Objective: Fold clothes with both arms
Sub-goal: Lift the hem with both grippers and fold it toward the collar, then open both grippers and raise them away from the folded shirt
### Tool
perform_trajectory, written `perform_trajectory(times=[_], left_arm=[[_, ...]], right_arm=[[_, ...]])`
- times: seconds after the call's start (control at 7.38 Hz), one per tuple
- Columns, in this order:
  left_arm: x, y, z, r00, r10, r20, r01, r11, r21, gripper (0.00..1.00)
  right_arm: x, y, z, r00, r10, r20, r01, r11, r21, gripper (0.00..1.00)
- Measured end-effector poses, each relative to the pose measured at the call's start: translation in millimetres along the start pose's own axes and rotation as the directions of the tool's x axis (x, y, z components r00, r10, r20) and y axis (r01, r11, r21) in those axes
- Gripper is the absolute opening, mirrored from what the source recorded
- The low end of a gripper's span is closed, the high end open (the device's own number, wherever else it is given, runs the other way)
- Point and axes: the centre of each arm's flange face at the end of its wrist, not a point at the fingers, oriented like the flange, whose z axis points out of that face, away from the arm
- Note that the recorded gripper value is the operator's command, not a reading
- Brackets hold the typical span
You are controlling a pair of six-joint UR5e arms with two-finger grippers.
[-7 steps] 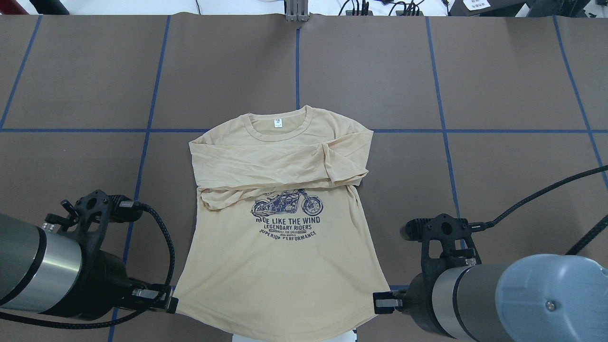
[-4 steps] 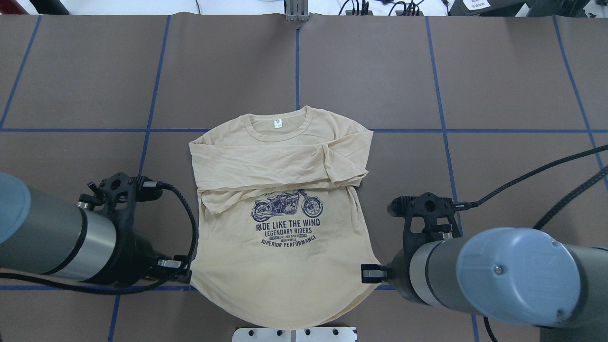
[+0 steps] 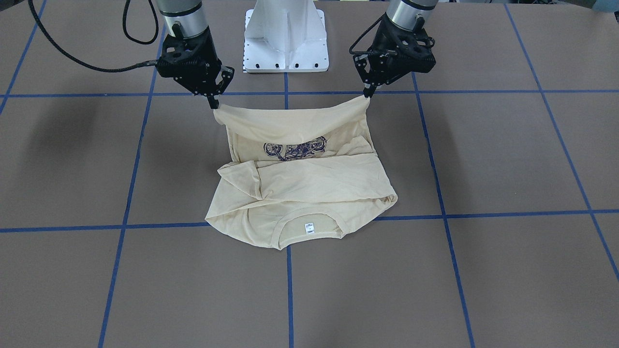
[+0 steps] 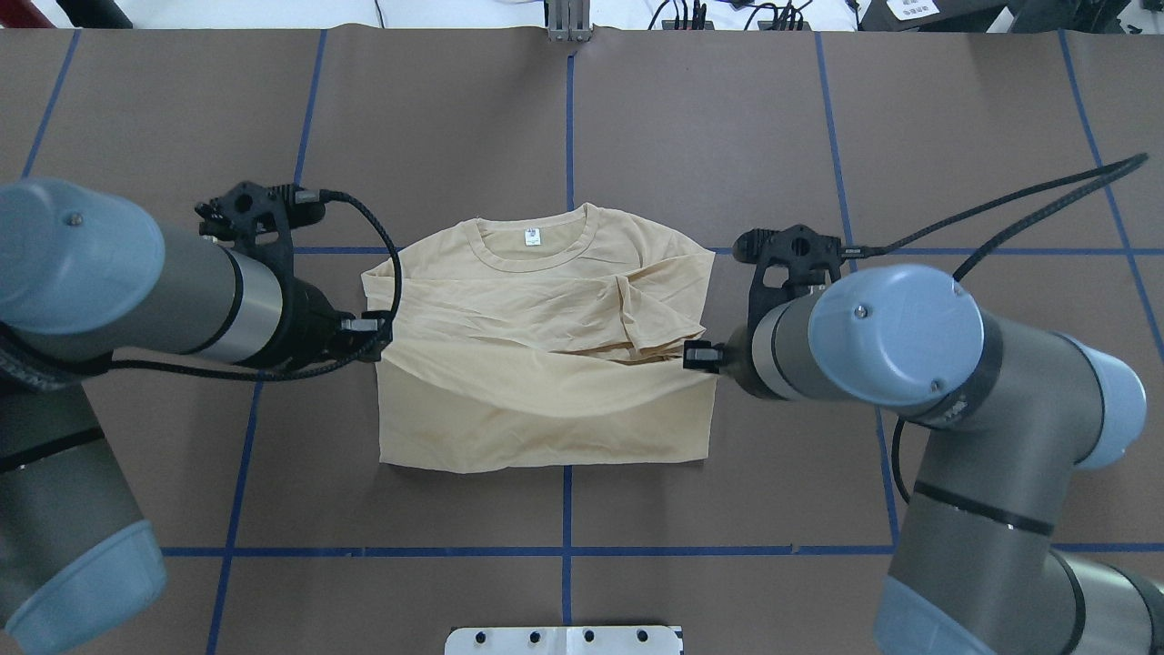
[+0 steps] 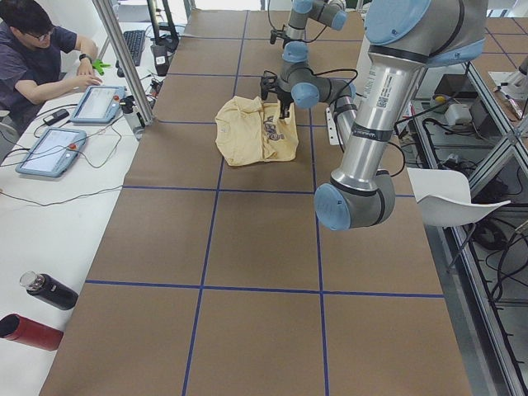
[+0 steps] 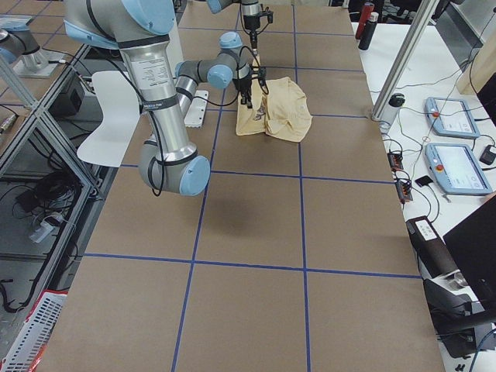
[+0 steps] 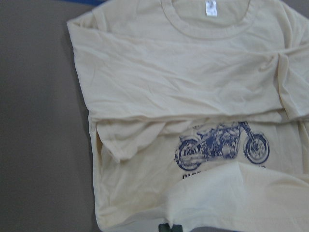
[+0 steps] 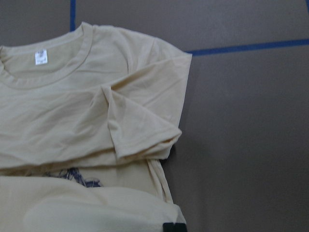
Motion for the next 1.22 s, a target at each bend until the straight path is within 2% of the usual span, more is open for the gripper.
perform_trajectory(times=[0.27,0.54,0.81,1.22], left_arm=[[1.2,-41.1,-0.5,0.999,-0.037,0.017,0.036,0.997,0.07,0.0],[-3.2,-71.7,19.8,0.998,-0.038,0.046,0.032,0.993,0.115,0.0],[-17.0,-95.2,66.3,0.997,-0.037,0.074,0.026,0.99,0.141,0.0],[-40.9,-119.8,136.1,0.992,-0.038,0.122,0.018,0.987,0.158,0.0]], right_arm=[[-5.9,-50.0,3.6,1.0,0.028,-0.009,-0.028,0.998,0.061,0.0],[-17.4,-84.7,15.9,0.998,0.044,-0.036,-0.041,0.995,0.09,0.0],[-33.3,-114.9,44.9,0.996,0.052,-0.069,-0.045,0.994,0.1,0.0],[-40.7,-153.2,111.2,0.995,0.045,-0.094,-0.034,0.993,0.112,0.0]])
